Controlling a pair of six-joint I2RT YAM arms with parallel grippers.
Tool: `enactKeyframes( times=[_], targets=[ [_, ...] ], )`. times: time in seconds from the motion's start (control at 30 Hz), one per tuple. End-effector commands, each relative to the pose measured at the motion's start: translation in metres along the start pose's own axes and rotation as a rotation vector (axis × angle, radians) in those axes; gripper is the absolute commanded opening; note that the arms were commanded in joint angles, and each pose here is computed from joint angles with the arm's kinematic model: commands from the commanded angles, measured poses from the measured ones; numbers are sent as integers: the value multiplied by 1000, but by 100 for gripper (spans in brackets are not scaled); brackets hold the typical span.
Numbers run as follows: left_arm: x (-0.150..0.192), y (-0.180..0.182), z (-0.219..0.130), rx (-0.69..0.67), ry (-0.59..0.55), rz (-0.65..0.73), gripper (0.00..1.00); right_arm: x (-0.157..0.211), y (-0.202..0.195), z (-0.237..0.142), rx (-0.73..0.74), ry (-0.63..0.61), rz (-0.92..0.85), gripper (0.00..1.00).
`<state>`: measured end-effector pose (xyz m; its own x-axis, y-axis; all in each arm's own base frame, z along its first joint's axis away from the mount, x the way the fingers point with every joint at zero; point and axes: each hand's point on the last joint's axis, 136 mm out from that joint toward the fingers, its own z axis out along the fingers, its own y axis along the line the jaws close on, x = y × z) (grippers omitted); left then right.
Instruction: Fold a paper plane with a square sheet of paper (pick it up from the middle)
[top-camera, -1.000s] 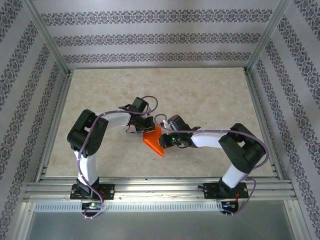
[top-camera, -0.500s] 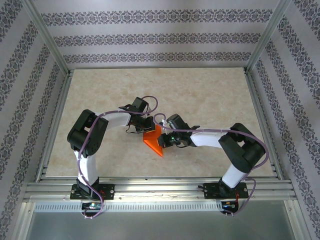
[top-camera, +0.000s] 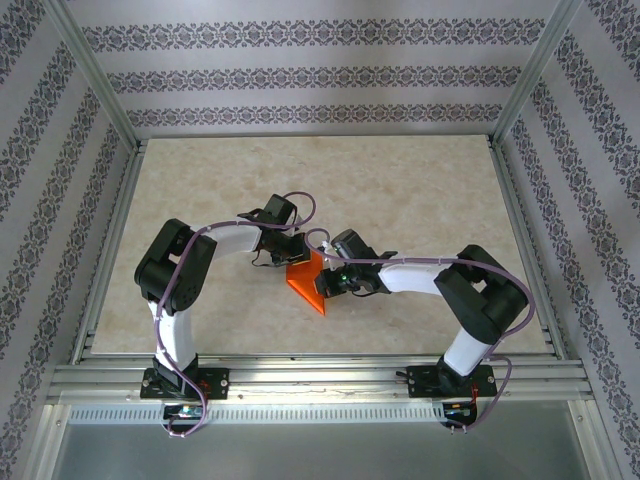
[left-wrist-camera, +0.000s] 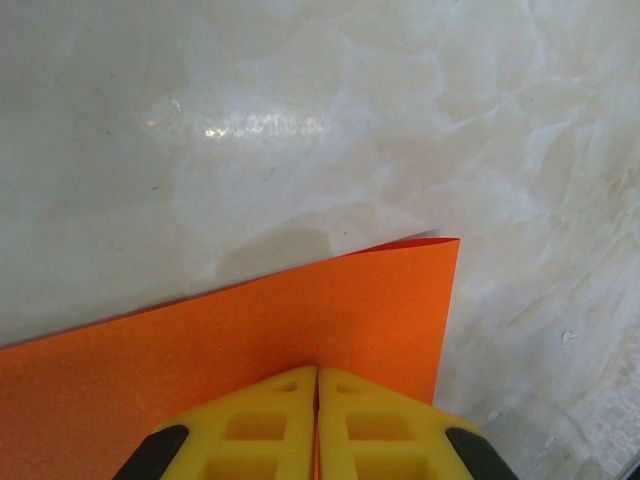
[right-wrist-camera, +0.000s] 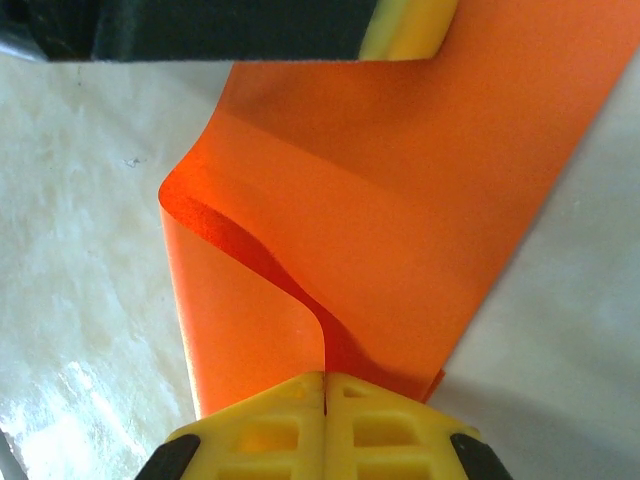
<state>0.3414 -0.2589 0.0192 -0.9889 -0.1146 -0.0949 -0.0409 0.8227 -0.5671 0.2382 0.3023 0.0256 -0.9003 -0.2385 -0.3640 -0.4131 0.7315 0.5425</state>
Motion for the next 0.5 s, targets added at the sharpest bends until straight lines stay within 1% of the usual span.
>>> enactKeyframes(
  times=[0.0,0.13,0.27,0.47],
  targets=[
    [7,12,-3,-44,24,-22,10,1,5,0,1,6,8,0],
    [8,13,-3,-48,29,-21,10,2,4,2,10,8,6,0],
    [8,13,-3,-48,29,-22,10,-3,2,3,28,-17,-2,0],
    [6,12,-3,-44,21,-27,10,-3,2,3,44,-6,-13,0]
  ],
)
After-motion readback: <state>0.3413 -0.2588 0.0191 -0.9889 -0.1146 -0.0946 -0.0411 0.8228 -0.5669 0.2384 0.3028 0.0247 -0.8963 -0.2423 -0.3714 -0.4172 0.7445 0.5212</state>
